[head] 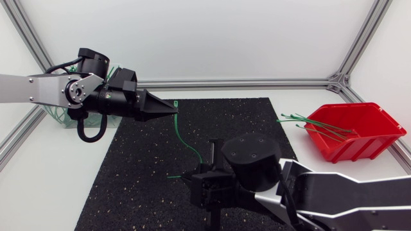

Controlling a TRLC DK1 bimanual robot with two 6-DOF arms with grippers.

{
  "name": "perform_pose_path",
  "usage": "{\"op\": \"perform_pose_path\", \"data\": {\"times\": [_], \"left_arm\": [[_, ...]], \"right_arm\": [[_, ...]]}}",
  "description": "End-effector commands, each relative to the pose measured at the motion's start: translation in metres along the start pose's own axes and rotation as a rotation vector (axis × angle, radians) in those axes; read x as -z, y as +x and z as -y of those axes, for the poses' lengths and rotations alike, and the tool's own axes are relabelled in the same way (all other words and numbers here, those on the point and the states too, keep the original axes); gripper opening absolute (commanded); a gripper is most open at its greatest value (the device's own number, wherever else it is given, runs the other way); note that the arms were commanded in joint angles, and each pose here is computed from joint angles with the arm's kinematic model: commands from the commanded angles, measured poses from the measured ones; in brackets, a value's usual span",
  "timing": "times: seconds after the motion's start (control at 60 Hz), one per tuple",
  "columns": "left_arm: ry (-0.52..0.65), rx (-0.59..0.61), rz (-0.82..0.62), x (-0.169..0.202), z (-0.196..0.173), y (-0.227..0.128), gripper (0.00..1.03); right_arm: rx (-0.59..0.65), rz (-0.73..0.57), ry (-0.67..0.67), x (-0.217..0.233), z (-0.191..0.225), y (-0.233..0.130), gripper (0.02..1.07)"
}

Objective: Take a green cable tie from the red box, thread the tail through the head to close it, then place it in the transparent bin on the left.

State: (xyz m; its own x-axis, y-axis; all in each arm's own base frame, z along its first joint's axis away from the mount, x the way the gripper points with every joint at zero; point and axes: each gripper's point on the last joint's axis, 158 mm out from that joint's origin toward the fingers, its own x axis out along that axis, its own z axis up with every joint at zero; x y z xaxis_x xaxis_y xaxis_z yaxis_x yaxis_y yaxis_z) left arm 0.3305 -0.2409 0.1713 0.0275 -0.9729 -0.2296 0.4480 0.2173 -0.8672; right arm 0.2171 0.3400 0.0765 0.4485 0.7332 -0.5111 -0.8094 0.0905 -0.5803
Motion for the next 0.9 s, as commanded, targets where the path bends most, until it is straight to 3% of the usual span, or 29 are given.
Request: {"op": "perform_pose_path", "data": {"times": [0.0, 0.433, 0.5, 0.617, 0.883], "left_arm": [[0.014, 0.008, -0.012, 0.011, 0.007, 0.001, 0.04], [0.044, 0.002, -0.024, 0.034, 0.035, 0.002, 0.04], [0.052, 0.0, -0.026, 0.038, 0.04, 0.002, 0.04], [0.059, -0.002, -0.024, 0.04, 0.045, 0.002, 0.04], [0.133, -0.011, -0.01, 0.055, 0.064, 0.001, 0.04]], "right_arm": [[0.011, 0.032, 0.108, -0.02, 0.013, -0.006, 0.07], [-0.112, 0.073, 0.487, -0.066, 0.012, -0.052, 0.07], [-0.116, 0.052, 0.645, -0.07, 0.019, -0.057, 0.07], [-0.161, 0.049, 0.777, -0.082, 0.024, -0.069, 0.07], [-0.195, 0.027, 0.939, -0.114, 0.047, -0.096, 0.08]]}}
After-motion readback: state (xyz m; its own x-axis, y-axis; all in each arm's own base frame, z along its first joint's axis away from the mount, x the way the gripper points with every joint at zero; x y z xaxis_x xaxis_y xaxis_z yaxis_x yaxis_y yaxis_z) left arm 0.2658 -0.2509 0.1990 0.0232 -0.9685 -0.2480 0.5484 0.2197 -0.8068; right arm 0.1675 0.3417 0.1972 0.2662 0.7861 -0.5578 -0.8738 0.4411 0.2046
